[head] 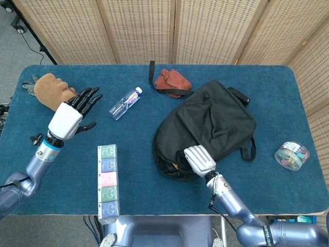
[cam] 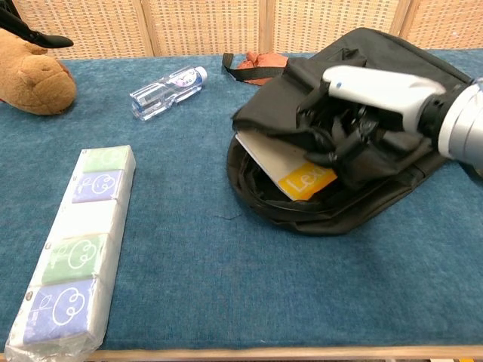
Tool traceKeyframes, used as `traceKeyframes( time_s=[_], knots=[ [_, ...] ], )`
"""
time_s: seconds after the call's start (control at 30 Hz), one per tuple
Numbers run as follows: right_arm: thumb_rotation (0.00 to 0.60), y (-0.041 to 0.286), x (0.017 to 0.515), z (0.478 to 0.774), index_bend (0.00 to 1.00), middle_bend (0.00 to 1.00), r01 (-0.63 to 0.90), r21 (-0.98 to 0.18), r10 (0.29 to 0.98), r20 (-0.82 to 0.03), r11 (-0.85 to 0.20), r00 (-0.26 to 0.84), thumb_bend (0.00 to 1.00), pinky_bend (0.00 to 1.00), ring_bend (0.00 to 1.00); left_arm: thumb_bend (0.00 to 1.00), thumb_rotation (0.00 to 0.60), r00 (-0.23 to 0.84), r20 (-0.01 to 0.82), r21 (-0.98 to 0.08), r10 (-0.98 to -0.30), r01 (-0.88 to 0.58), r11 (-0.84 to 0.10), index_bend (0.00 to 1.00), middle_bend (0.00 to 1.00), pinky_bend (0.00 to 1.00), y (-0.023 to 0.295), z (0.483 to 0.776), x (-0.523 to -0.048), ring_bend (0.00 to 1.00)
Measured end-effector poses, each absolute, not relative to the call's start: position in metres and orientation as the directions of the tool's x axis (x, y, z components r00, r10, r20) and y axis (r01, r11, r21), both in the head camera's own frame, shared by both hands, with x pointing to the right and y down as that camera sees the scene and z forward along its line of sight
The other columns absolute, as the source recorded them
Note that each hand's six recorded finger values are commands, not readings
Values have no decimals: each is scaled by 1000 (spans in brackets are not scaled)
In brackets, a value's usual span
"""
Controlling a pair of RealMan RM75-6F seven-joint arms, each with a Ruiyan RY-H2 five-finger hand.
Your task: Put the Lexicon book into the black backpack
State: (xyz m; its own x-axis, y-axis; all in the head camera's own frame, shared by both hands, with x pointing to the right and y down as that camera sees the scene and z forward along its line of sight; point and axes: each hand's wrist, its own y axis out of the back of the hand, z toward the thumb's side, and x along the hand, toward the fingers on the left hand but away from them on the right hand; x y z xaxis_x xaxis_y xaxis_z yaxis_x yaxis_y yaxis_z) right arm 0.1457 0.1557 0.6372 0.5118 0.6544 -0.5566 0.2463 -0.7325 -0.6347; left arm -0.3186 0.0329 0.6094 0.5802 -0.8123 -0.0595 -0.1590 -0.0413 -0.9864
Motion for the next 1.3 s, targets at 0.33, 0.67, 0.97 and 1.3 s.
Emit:
traceKeyframes(
  time_s=[0.33, 0.67, 0.97, 1.3],
  knots=[
    [600, 162, 136, 630, 0, 0, 270, -548, 588, -563, -792, 581, 0, 0, 0, 0, 600, 574, -52, -985, -817, -166, -54, 127, 93, 507, 35, 615, -317, 125],
    [600, 145, 165, 613, 0, 0, 265, -654, 666, -496, -708, 556, 0, 0, 0, 0, 600, 549, -53, -979, -834, -193, -64, 116, 74, 505, 43, 613, -330, 125],
    [600, 134, 258, 616, 0, 0, 170, -817, 793, -449, -550, 412, 0, 0, 0, 0, 600, 457, 61, -960, -887, -215, -177, 0, 0, 206, 60, 617, -364, 0],
    [600, 158, 389, 635, 0, 0, 73, -863, 856, -478, -500, 197, 0, 0, 0, 0, 600, 179, 336, -902, -925, -220, -371, 0, 0, 0, 126, 615, -443, 0]
  ],
)
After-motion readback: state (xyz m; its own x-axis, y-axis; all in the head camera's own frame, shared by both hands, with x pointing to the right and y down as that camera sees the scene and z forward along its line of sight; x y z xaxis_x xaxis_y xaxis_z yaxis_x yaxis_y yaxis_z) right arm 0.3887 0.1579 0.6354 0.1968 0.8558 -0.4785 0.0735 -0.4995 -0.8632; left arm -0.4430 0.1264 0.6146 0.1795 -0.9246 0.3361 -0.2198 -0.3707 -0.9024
